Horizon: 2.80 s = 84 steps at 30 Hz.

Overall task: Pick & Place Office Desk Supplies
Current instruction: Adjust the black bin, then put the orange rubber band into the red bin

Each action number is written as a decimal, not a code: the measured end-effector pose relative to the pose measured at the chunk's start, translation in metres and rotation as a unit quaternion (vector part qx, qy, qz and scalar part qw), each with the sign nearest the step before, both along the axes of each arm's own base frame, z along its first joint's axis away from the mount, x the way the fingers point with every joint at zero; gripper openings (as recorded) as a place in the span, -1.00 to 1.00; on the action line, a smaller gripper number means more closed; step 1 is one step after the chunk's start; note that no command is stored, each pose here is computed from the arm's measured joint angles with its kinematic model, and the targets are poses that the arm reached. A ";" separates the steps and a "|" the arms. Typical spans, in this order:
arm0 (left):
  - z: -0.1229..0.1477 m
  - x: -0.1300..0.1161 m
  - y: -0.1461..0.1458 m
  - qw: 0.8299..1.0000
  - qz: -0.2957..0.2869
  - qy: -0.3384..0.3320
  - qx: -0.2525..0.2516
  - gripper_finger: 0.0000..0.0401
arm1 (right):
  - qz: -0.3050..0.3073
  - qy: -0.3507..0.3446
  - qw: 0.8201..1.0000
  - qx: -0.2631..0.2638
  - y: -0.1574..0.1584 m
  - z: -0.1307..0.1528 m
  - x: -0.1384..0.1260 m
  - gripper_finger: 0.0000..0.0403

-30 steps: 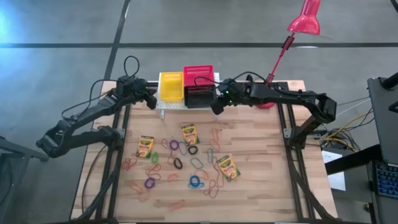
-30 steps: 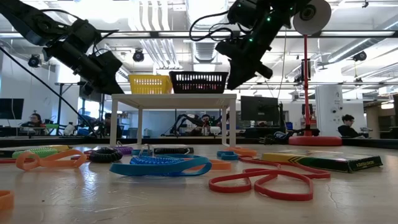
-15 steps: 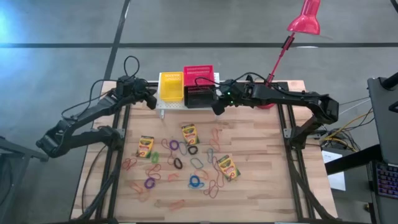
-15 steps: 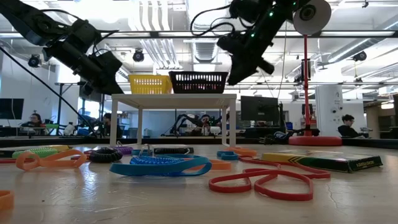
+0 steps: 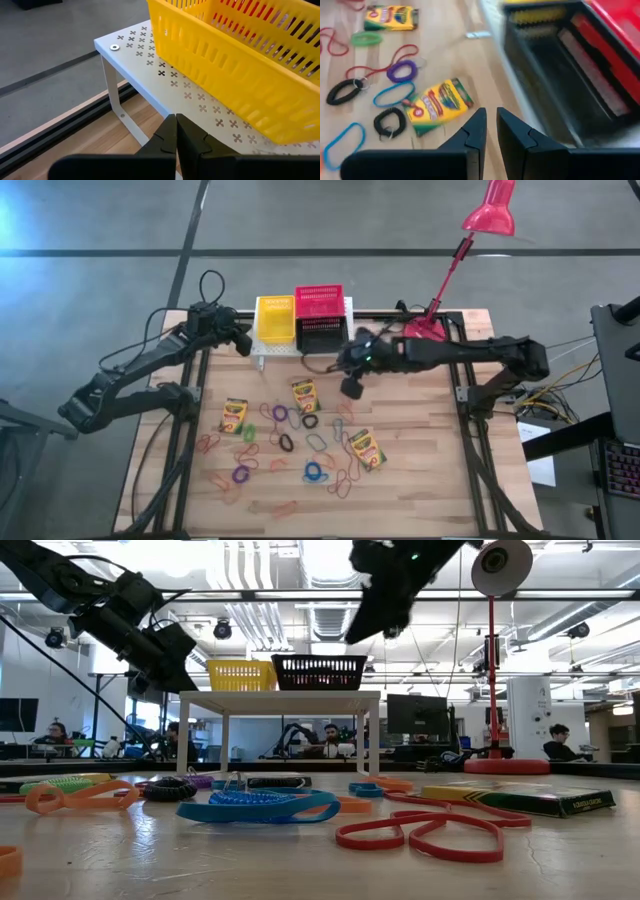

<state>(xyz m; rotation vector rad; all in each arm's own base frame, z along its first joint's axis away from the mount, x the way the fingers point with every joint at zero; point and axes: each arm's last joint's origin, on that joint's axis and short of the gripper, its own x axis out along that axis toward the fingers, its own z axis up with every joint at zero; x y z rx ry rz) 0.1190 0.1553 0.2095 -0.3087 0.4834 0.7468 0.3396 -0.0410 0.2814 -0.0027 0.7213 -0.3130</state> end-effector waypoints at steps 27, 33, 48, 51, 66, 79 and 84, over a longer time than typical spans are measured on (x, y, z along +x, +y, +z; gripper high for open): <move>-0.002 0.000 -0.001 1.000 -0.002 0.008 -0.008 -0.99 | -0.003 0.005 0.991 -0.133 0.007 0.015 0.068 -0.81; -0.005 -0.001 -0.003 1.000 -0.004 0.020 -0.021 -0.99 | -0.002 0.030 0.996 -0.086 0.036 0.022 0.044 -0.81; -0.004 0.008 -0.013 0.999 -0.039 0.022 -0.024 -0.99 | -0.117 0.185 0.953 0.209 0.075 -0.091 -0.010 -0.66; -0.004 0.009 -0.014 0.999 -0.041 0.022 -0.024 -0.99 | -0.126 0.173 0.951 0.225 0.074 -0.111 -0.017 -0.47; 0.001 0.000 -0.019 0.998 0.016 0.052 0.001 -0.99 | -0.082 0.094 0.978 0.166 0.079 -0.144 -0.026 -0.16; 0.010 -0.007 -0.027 0.999 0.022 0.037 0.012 -0.99 | -0.053 0.123 0.983 0.128 0.087 -0.170 -0.027 -0.34; 0.009 -0.007 -0.028 0.999 0.023 0.037 0.003 -0.99 | -0.058 0.128 0.983 0.115 0.090 -0.172 -0.028 -0.57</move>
